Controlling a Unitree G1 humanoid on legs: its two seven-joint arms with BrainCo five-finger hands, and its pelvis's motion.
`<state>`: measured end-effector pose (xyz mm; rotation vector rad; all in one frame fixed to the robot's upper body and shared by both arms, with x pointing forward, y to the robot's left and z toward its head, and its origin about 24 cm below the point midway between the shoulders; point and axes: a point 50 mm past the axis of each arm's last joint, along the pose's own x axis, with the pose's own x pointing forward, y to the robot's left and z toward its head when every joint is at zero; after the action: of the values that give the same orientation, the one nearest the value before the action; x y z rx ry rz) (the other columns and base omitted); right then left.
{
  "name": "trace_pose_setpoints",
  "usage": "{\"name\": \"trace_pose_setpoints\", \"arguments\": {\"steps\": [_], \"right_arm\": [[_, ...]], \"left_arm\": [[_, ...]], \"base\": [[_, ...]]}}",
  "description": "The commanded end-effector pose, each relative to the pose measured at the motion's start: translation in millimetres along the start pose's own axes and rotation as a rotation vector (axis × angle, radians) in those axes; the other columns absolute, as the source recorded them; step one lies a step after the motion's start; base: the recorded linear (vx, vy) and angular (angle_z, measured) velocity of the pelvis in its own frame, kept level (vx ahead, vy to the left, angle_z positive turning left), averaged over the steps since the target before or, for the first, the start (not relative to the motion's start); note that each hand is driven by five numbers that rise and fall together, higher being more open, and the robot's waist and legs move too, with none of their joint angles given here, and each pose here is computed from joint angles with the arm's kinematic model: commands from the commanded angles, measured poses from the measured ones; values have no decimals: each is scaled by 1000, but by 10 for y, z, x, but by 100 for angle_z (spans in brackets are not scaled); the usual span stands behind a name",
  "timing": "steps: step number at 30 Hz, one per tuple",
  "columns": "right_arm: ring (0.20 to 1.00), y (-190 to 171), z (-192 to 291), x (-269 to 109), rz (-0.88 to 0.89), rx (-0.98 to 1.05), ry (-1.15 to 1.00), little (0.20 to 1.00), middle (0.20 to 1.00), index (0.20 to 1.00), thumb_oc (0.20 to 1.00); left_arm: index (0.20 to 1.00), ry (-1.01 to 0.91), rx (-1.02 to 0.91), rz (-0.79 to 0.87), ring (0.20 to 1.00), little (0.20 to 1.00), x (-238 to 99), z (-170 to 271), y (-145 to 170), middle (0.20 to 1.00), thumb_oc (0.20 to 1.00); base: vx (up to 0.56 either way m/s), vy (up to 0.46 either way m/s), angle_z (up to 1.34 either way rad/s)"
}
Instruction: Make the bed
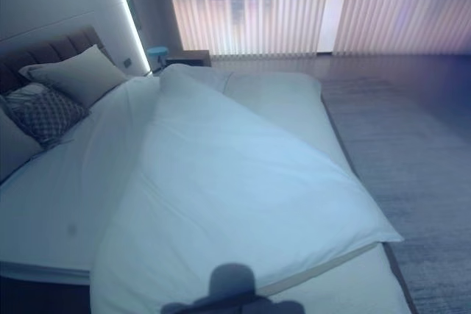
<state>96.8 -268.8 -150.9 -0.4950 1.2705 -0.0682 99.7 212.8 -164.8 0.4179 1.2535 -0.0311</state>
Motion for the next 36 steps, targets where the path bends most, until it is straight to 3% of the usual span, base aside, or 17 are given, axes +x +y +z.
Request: {"name": "trace_pose_setpoints", "arguments": {"steps": [1, 12, 27, 33, 36], "right_arm": [[1000, -67, -69, -1, -21, 0, 26, 1000, 1000, 1000, 1000], [1000, 78, -115, -10, 7, 20, 38, 1000, 1000, 1000, 1000], [1000, 100, 226, -9, -2, 320, -86, 1000, 1000, 1000, 1000], [1000, -14, 655, -50, -12, 589, -237, 1000, 1000, 1000, 1000], [1000, -193, 1154, -141, -17, 812, -391, 1000, 1000, 1000, 1000]], "left_arm": [[1000, -58, 9, 8, 1000, 1000, 7, 144, 82, 1000, 1000], [1000, -9, -3, 20, 1000, 1000, 2, -9, 93, 1000, 1000], [1000, 22, -33, 70, 1000, 1000, -3, -105, 171, 1000, 1000], [1000, -25, -56, 96, 1000, 1000, 5, 36, 199, 1000, 1000], [1000, -94, -82, 119, 1000, 1000, 13, 293, 208, 1000, 1000]], "base": [[98, -102, 54], [97, 25, -2], [60, 48, -8], [-33, 13, -8], [-107, 20, -5]]}}
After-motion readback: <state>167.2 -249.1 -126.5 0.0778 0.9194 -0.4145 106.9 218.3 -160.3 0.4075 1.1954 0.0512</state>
